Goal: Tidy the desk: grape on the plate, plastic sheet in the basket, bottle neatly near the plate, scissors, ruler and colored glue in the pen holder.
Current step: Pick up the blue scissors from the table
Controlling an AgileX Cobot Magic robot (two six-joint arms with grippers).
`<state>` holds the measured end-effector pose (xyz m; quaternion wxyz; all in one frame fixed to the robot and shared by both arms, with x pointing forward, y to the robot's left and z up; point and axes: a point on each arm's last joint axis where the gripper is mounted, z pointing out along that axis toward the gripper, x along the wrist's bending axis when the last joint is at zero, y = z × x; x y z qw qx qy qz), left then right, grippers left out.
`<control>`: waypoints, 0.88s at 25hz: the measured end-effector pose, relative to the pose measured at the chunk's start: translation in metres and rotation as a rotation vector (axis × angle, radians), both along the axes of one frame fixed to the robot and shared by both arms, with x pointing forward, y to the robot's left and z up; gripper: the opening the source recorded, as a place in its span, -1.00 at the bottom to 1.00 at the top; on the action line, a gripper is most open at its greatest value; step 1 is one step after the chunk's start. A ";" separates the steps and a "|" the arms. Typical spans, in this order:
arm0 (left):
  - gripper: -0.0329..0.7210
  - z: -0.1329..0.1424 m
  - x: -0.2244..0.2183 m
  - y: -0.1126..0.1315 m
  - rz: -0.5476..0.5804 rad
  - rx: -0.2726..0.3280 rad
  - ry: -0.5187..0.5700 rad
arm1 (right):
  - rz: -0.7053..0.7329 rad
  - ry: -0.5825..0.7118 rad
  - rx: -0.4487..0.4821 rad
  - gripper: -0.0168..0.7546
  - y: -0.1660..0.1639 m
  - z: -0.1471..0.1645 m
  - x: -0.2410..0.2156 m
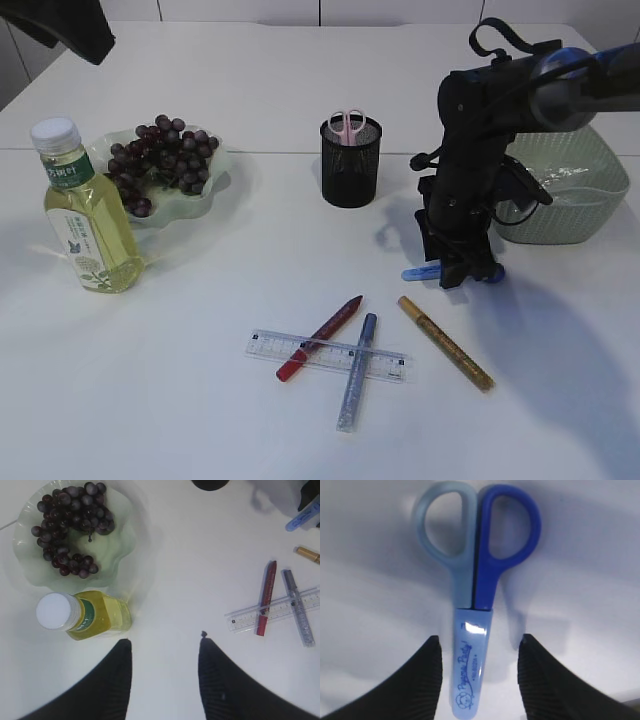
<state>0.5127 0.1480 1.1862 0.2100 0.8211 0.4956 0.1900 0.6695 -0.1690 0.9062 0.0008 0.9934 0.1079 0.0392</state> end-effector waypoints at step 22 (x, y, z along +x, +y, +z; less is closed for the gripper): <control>-0.07 -0.001 -0.002 -0.004 -0.012 -0.041 0.025 | -0.004 0.019 0.001 0.03 0.000 0.000 -0.002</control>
